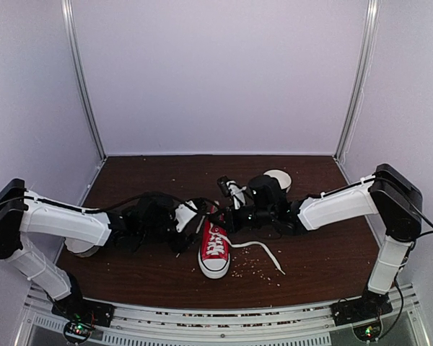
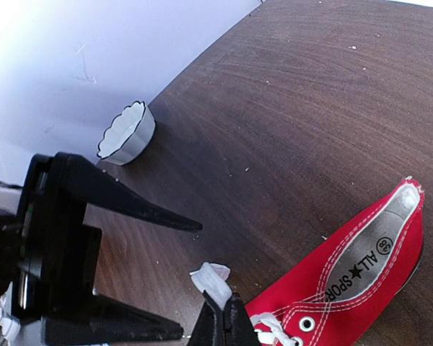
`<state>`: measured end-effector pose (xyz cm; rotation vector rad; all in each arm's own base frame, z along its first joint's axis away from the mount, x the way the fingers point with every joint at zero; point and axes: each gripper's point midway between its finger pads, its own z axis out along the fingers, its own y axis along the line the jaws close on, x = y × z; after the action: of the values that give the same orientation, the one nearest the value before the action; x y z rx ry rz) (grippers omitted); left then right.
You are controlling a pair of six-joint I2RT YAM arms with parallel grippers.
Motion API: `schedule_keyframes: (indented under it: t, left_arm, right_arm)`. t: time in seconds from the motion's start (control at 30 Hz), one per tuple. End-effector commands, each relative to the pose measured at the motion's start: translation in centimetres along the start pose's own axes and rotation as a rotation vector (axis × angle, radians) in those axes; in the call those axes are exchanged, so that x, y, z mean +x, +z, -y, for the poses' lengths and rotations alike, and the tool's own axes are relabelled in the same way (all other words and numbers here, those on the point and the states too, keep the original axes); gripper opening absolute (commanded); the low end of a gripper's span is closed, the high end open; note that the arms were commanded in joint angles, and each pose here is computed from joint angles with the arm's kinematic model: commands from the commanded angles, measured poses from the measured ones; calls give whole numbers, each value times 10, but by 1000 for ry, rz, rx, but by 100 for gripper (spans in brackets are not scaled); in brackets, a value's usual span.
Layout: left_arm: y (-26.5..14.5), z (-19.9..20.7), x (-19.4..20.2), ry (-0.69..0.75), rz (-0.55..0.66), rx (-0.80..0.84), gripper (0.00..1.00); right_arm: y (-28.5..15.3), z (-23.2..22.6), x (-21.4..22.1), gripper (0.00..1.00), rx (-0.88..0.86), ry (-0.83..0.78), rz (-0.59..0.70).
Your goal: Tie the shoes
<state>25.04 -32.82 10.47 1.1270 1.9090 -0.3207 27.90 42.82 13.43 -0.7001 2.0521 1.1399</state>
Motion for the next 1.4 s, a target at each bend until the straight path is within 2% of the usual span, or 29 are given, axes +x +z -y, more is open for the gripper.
schedule_keyframes:
  t: [0.0, 0.1, 0.2, 0.37, 0.57, 0.63, 0.77, 0.83, 0.9, 1.1, 1.17, 1.2, 1.3, 1.37]
  left_arm:
    - [8, -5, -45, -87, 139, -79, 65]
    - [20, -3, -48, -142, 106, -86, 65]
    - [25, -14, -41, -249, 79, -168, 62]
    - [28, -13, -42, -316, 149, -184, 63]
    - [34, -8, -44, -311, 194, -156, 57]
    - [37, -4, -45, -301, 196, -139, 50]
    - [38, -5, -43, -301, 182, -142, 15]
    - [38, -5, -42, -302, 179, -144, 5]
    - [38, -5, -41, -304, 177, -144, 0]
    - [38, -3, -41, -299, 182, -132, 0]
    - [38, -3, -41, -300, 185, -131, 0]
    - [38, -3, -41, -300, 186, -130, 0]
    - [39, -3, -40, -303, 189, -117, 0]
    - [39, -2, -39, -304, 190, -108, 0]
  right_arm:
    - [-4, -1, -17, 0, -3, 141, 70]
    - [-3, 0, -18, 0, -9, 185, 94]
    - [-2, 2, -19, 0, -11, 203, 113]
    - [0, 2, -18, 0, -18, 213, 114]
    - [0, 0, -18, 0, -28, 212, 110]
    - [0, 1, -17, 0, -25, 211, 104]
    - [1, -2, -18, 0, -37, 213, 99]
    - [2, -2, -20, 0, -40, 215, 99]
    - [3, -2, -19, 0, -39, 216, 93]
    - [1, -2, -21, 0, -24, 211, 89]
    - [-4, 0, -22, 18, 3, 205, 90]
    - [-10, 3, -23, 24, 26, 197, 91]
    - [-37, 14, -22, 39, 136, 177, 71]
    - [-57, 27, -14, 44, 244, 151, 27]
